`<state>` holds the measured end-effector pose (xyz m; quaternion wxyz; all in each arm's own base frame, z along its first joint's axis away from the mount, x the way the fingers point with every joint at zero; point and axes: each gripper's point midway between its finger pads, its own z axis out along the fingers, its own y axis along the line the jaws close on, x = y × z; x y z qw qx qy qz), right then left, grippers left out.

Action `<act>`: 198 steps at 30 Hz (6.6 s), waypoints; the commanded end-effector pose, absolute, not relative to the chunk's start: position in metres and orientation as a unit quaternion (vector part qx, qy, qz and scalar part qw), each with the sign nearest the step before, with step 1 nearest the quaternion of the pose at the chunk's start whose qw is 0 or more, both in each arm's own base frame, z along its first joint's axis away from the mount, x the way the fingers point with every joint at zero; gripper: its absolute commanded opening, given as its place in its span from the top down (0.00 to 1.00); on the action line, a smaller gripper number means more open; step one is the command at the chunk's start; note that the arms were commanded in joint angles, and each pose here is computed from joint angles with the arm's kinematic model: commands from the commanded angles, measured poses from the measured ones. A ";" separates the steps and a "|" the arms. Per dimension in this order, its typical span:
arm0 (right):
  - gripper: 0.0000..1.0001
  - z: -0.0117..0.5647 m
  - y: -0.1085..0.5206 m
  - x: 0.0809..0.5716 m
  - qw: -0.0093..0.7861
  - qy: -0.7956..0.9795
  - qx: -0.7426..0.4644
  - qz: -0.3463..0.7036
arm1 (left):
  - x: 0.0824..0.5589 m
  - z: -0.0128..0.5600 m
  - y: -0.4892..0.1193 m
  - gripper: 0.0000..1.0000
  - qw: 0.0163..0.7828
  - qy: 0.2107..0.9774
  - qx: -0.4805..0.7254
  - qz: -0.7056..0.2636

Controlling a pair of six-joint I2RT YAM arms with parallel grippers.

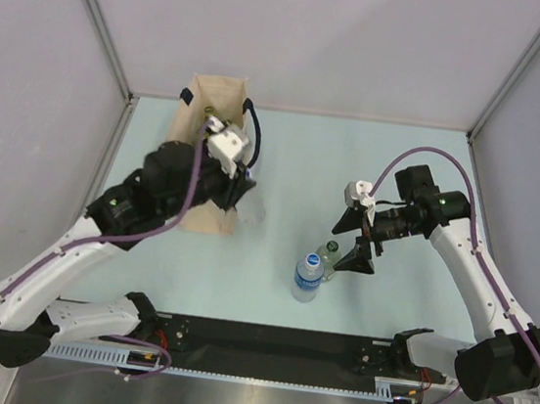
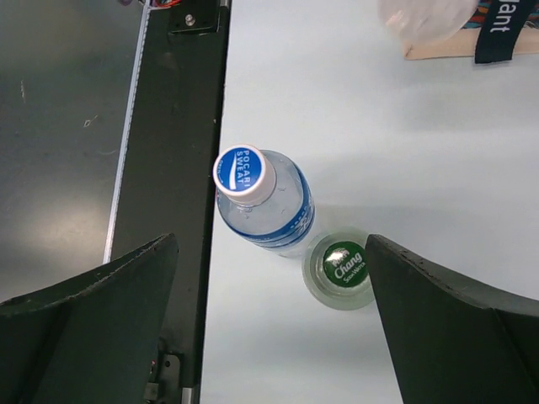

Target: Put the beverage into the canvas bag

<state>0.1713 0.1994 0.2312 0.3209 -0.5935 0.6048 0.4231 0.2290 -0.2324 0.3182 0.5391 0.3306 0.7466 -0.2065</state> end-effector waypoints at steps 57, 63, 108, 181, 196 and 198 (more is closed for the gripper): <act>0.00 0.237 0.213 0.180 0.316 0.600 -0.599 0.425 | 0.429 0.304 -0.075 1.00 0.638 0.768 0.024 -0.047; 0.00 0.238 0.217 0.177 0.312 0.594 -0.604 0.429 | 0.434 0.276 -0.077 0.98 0.629 0.775 0.029 -0.052; 0.27 0.195 0.247 0.144 0.227 0.563 -0.686 0.402 | 0.265 0.350 -0.067 0.02 0.618 0.763 -0.060 -0.180; 1.00 0.525 0.460 0.341 0.597 0.493 -0.388 0.499 | 0.278 0.242 -0.113 1.00 0.343 0.826 -0.321 -0.311; 1.00 0.412 0.480 0.316 0.483 0.550 -0.500 0.464 | 0.278 0.269 -0.111 1.00 0.371 0.811 -0.311 -0.329; 1.00 0.390 0.483 0.313 0.465 0.561 -0.512 0.455 | 0.279 0.270 -0.111 1.00 0.372 0.810 -0.310 -0.330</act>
